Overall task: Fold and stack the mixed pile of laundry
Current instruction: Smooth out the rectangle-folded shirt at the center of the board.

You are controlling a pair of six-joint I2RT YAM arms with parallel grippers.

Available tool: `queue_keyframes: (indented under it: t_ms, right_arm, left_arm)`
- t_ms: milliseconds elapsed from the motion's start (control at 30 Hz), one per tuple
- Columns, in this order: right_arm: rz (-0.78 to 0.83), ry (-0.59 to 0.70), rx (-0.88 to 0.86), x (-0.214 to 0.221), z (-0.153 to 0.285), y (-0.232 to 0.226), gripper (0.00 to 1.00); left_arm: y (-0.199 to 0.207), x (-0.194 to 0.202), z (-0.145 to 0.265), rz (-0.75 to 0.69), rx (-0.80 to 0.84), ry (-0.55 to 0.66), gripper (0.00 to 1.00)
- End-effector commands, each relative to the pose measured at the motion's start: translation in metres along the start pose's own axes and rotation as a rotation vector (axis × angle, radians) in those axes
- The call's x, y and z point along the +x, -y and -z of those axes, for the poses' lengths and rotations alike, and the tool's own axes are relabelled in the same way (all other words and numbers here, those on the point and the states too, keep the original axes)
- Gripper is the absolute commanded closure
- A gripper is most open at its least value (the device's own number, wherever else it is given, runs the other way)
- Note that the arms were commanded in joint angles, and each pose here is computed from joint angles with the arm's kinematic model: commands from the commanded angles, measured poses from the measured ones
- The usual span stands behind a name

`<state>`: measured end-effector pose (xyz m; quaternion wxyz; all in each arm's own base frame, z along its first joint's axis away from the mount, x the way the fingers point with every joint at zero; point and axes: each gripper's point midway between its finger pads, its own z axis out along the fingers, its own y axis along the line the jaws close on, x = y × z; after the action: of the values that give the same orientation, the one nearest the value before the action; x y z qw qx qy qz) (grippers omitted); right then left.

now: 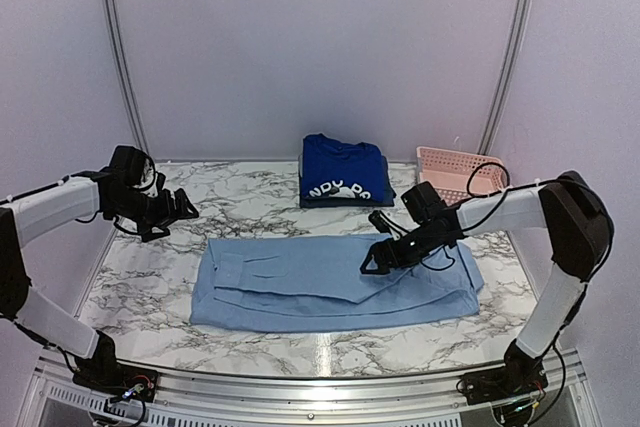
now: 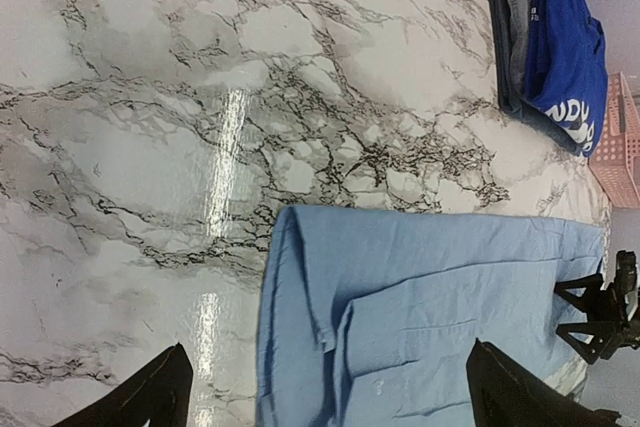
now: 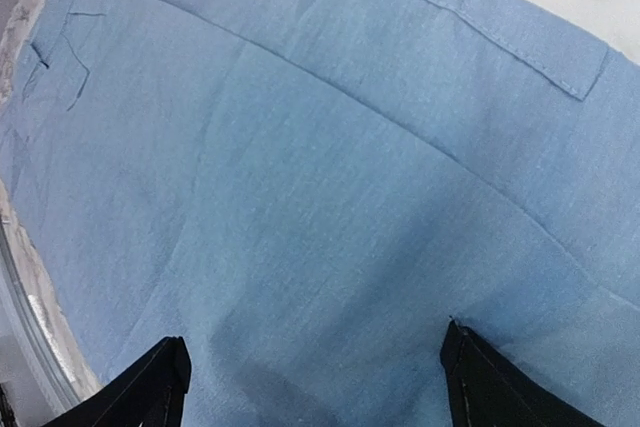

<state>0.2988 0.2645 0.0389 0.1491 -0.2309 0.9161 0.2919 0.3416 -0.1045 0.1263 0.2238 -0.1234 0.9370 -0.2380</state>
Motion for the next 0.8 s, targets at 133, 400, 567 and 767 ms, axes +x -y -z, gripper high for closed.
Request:
queue_keyframes:
  t_ms: [133,400,567,767]
  right_arm:
    - [0.126,-0.04,0.245,-0.004,0.044,0.023,0.17]
    - [0.368,0.121,0.227,-0.066,0.013,-0.127,0.22]
    - [0.485,0.141,0.185,-0.071,-0.037,-0.207,0.28]
    - [0.575,0.123,0.114,-0.054,-0.095,-0.269,0.32]
  left_arm:
    - [0.01,0.016,-0.022,-0.083,-0.033,-0.094,0.01]
    - [0.013,0.013,-0.063,-0.07,-0.025,-0.172,0.16]
    - [0.017,0.012,-0.084,-0.081,0.007,-0.221,0.24]
    - [0.02,0.014,-0.105,-0.072,0.036,-0.269,0.29]
